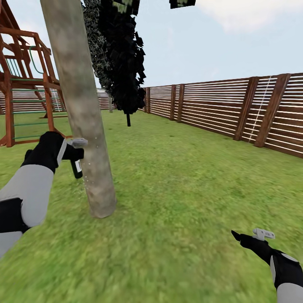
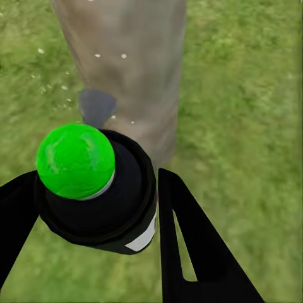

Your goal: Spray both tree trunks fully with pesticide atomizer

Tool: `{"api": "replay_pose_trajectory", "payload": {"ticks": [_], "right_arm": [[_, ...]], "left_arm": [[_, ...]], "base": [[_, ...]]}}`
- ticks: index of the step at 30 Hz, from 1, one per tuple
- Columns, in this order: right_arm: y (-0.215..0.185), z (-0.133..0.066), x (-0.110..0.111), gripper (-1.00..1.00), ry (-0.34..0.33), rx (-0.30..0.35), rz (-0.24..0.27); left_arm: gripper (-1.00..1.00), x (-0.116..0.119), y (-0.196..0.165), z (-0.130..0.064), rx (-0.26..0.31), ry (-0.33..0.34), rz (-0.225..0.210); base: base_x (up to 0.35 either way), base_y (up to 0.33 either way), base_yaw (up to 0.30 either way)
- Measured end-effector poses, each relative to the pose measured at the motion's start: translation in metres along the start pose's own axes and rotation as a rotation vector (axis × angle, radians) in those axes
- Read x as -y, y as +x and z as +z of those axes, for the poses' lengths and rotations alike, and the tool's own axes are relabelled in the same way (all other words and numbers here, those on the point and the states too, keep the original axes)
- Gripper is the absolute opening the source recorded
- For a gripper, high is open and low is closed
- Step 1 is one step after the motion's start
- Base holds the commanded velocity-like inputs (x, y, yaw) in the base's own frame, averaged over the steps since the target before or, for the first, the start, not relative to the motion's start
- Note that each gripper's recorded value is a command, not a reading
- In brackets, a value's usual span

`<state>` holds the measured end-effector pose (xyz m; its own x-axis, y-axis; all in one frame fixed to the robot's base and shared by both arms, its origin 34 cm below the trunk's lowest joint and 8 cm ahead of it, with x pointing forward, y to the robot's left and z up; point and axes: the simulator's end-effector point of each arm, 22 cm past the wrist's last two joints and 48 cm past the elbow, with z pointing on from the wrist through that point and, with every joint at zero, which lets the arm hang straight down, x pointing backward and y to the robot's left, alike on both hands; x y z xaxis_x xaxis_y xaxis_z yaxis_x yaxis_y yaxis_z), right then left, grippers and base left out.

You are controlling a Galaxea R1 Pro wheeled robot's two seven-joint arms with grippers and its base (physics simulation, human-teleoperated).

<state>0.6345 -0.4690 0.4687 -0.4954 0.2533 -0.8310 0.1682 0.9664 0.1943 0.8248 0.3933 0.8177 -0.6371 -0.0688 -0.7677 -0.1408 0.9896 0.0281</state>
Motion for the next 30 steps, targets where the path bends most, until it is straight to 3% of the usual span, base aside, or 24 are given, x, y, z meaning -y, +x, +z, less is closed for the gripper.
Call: {"api": "replay_pose_trajectory", "payload": {"ticks": [7, 12, 17, 20, 23, 26, 30], "right_arm": [[0.0, 0.0, 0.0, 1.0, 0.0, 0.0, 0.0], [0.002, 0.001, -0.003, 1.0, -0.004, -0.001, 0.002], [0.002, 0.001, -0.005, 1.0, -0.006, -0.002, 0.003], [0.002, 0.001, -0.005, 1.0, -0.006, -0.003, 0.004], [0.003, 0.002, -0.006, 1.0, -0.007, -0.003, 0.004], [0.003, 0.002, -0.006, 1.0, -0.006, -0.003, 0.004], [0.003, 0.002, -0.006, 1.0, -0.006, -0.002, 0.004]], "left_arm": [[-1.0, -0.002, -0.012, -0.007, 0.017, -0.001, -0.004], [-1.0, -0.015, 0.001, 0.001, -0.012, -0.015, -0.009], [-1.0, -0.003, 0.077, 0.043, -0.172, 0.019, 0.007], [-1.0, -0.001, 0.139, 0.075, -0.215, 0.024, 0.039], [-1.0, -0.002, 0.188, 0.097, -0.21, 0.034, 0.043], [-1.0, -0.004, 0.212, 0.11, -0.165, 0.06, -0.034], [-1.0, -0.006, 0.237, 0.121, -0.111, 0.066, -0.053]], "base": [[0.0, 0.0, 0.0], [0.0, 0.0, 0.0], [0.0, 0.0, 0.0], [0.0, 0.0, 0.0], [0.0, 0.0, 0.0], [0.0, 0.0, 0.0], [0.0, 0.0, 0.0]]}}
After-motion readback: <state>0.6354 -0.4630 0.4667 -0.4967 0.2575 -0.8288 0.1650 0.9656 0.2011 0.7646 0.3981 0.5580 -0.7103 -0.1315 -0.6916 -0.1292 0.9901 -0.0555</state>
